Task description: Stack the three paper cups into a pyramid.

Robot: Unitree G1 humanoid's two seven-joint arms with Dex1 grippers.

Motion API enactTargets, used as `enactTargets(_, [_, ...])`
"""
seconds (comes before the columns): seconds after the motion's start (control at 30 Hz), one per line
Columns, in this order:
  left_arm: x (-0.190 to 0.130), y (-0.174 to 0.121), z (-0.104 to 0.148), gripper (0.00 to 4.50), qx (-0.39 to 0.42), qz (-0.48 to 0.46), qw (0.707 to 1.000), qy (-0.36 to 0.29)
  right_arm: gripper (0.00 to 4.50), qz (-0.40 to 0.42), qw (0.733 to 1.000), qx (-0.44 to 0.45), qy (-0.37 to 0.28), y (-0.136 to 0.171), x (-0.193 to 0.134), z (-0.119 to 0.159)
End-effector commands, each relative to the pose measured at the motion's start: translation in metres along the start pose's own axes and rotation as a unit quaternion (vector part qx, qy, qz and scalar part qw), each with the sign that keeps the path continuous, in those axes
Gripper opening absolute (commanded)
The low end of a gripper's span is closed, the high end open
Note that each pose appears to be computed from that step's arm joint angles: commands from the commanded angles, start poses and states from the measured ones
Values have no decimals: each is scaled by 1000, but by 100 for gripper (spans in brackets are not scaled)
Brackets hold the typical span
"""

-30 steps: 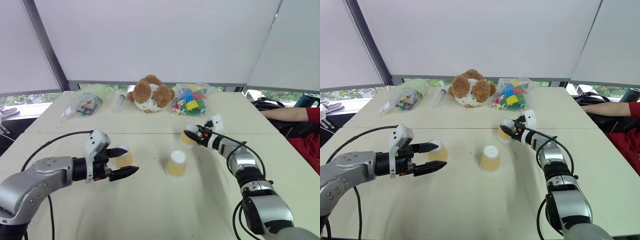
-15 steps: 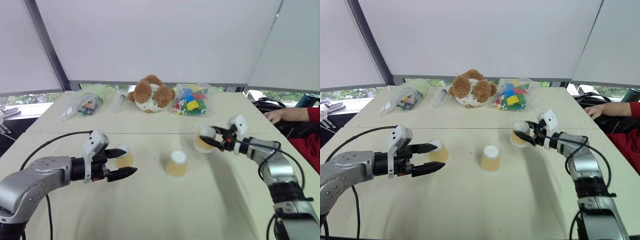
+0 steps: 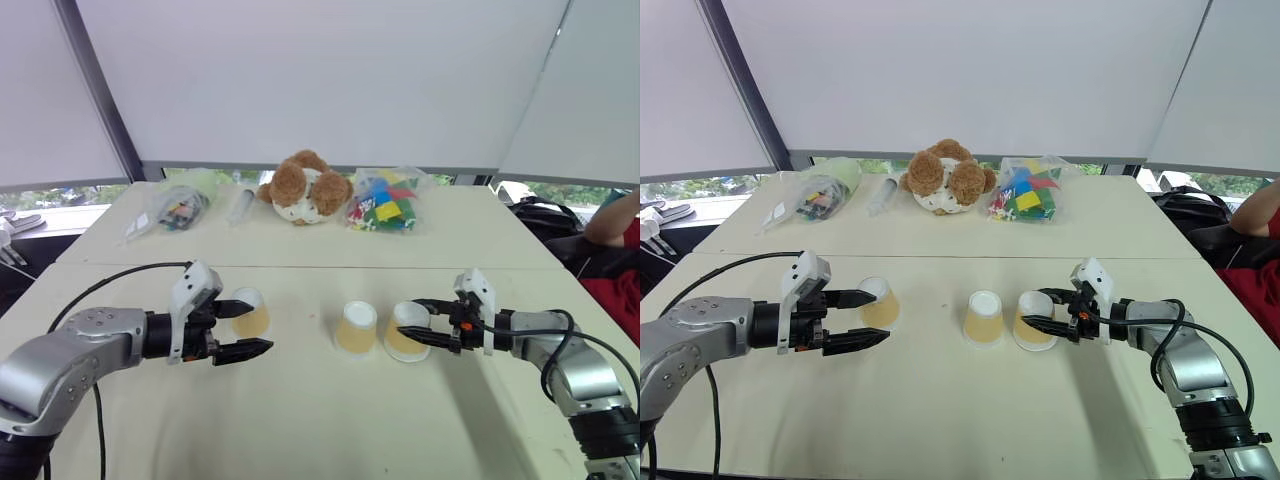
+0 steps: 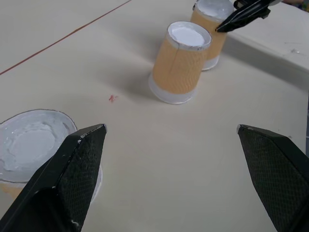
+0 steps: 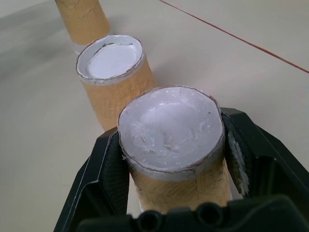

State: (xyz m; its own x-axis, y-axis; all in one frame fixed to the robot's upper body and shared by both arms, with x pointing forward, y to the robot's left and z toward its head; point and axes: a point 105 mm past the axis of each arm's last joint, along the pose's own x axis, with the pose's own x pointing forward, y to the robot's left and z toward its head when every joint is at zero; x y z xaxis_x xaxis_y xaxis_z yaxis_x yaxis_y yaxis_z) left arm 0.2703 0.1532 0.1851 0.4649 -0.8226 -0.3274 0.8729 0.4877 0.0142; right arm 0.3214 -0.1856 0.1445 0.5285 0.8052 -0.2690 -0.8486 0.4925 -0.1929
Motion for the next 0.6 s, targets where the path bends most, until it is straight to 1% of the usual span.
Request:
enactTargets(0.03, [-2,-4,5,450,18,-1,1000,-4,236,6,1000,-19,-18,0,4,11])
enactTargets(0.33, [-3,-4,4,450,17,3,1000,-5,236,15,999,-5,-31,5,13,11])
enactTargets(0.6, [-2,-4,4,450,18,3,1000,-4,236,12,999,1,-30,6,17,3])
